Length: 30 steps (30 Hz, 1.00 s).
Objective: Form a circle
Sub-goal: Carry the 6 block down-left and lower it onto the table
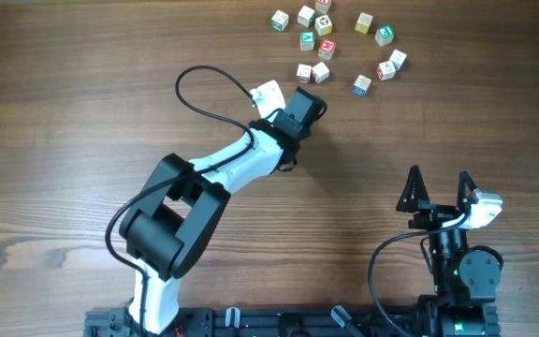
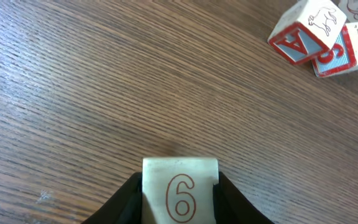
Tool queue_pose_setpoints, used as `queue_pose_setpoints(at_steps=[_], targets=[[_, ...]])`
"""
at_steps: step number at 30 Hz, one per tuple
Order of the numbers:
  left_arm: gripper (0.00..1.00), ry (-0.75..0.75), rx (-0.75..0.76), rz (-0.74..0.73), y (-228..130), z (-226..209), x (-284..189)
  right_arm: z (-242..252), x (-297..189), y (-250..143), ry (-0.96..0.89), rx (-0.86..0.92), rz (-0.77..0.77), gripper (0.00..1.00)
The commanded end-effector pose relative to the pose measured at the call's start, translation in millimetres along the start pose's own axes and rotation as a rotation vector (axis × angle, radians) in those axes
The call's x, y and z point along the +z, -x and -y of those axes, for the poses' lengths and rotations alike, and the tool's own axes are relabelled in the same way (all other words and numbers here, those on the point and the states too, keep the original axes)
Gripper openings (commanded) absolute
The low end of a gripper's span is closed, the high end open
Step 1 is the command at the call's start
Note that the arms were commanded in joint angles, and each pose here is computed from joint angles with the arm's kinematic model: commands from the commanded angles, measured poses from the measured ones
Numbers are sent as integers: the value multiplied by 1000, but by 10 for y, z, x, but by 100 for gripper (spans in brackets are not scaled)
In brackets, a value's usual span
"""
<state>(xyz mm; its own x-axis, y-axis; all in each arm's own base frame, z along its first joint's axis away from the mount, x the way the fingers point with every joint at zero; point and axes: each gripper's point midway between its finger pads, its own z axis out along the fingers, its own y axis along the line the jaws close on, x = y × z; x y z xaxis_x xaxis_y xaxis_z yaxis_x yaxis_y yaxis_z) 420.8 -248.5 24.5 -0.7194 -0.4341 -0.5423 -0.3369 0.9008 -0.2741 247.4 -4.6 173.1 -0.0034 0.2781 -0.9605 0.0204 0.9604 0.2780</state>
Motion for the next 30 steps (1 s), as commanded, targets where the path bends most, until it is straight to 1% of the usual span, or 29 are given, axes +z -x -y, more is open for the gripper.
queue_pose_setpoints(at_steps=[1, 5, 15, 30], targets=[[36, 32, -15, 24, 9, -85, 38, -30, -4, 13, 17, -17, 5, 100], [36, 31, -15, 24, 8, -82, 37, -30, -4, 13, 17, -17, 5, 100], [41, 20, -21, 31, 28, -54, 38, -31, -4, 13, 18, -17, 5, 100], [42, 20, -21, 31, 28, -54, 38, -31, -4, 13, 18, -17, 5, 100]])
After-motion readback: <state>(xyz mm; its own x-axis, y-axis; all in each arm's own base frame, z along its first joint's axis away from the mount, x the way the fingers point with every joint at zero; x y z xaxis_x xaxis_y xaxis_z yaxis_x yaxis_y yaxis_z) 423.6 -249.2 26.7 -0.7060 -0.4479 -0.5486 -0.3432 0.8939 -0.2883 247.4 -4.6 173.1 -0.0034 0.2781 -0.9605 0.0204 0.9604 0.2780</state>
